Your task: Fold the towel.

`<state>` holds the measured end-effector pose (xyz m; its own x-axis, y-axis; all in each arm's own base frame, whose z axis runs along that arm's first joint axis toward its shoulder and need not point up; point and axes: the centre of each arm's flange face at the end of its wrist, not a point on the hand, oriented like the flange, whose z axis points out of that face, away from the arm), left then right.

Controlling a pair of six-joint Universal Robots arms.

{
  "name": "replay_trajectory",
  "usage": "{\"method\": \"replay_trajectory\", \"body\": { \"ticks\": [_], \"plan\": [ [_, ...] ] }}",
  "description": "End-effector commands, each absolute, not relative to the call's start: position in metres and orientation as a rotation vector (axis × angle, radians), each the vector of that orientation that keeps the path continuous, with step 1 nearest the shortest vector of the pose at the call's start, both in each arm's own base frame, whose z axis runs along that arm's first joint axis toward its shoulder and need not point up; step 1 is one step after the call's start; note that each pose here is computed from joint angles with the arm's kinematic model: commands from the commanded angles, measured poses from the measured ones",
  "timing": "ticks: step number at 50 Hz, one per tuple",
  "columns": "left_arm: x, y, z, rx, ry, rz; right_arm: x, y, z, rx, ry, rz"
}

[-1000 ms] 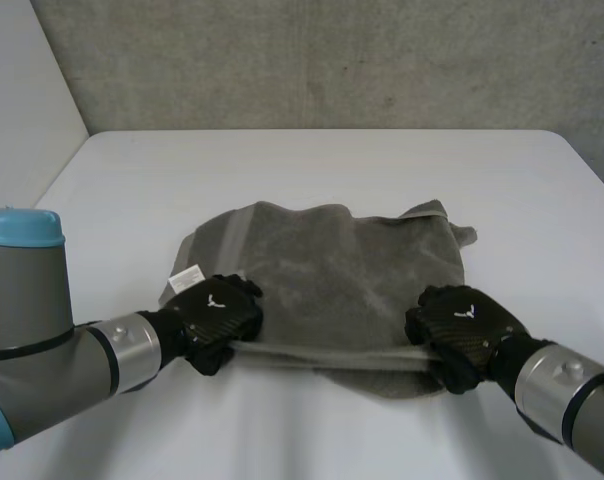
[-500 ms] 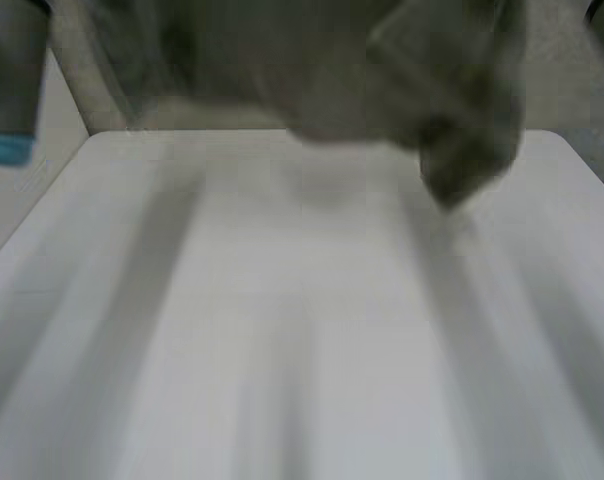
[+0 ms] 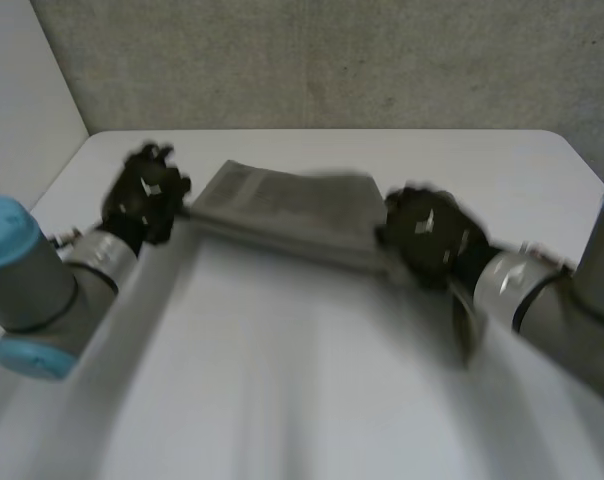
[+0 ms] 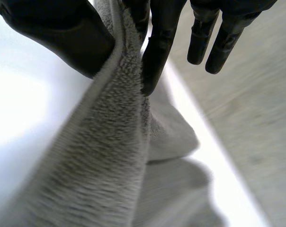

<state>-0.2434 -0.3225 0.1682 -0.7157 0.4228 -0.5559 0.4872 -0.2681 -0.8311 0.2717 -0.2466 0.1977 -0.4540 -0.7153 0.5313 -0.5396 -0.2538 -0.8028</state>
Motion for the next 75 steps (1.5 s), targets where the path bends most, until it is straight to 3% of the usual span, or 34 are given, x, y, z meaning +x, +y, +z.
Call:
{"method": "replay_trajectory", "body": {
  "ticks": [1,22,38,64,68,75],
  "plan": [
    [-0.263,-0.29,0.114,1.413,1.923,-1.988,0.266,-0.227,0.129,-1.607,1.935,-1.584],
    [-0.256,-0.285,0.141,1.385,1.891,-1.984,0.254,-0.232,0.146,-1.348,2.12,-1.658],
    [-0.244,-0.289,0.166,1.244,1.999,-2.046,0.235,-0.236,0.132,-1.251,2.277,-1.758],
    [-0.213,-0.306,0.167,1.142,2.064,-1.971,0.188,-0.251,0.146,-1.005,2.41,-1.806],
    [-0.214,-0.302,0.167,1.151,2.084,-1.954,0.19,-0.25,0.153,-1.023,2.378,-1.818],
    [-0.206,-0.282,0.192,1.136,2.1,-1.941,0.184,-0.24,0.198,-1.075,2.304,-1.809]
  ]
}}
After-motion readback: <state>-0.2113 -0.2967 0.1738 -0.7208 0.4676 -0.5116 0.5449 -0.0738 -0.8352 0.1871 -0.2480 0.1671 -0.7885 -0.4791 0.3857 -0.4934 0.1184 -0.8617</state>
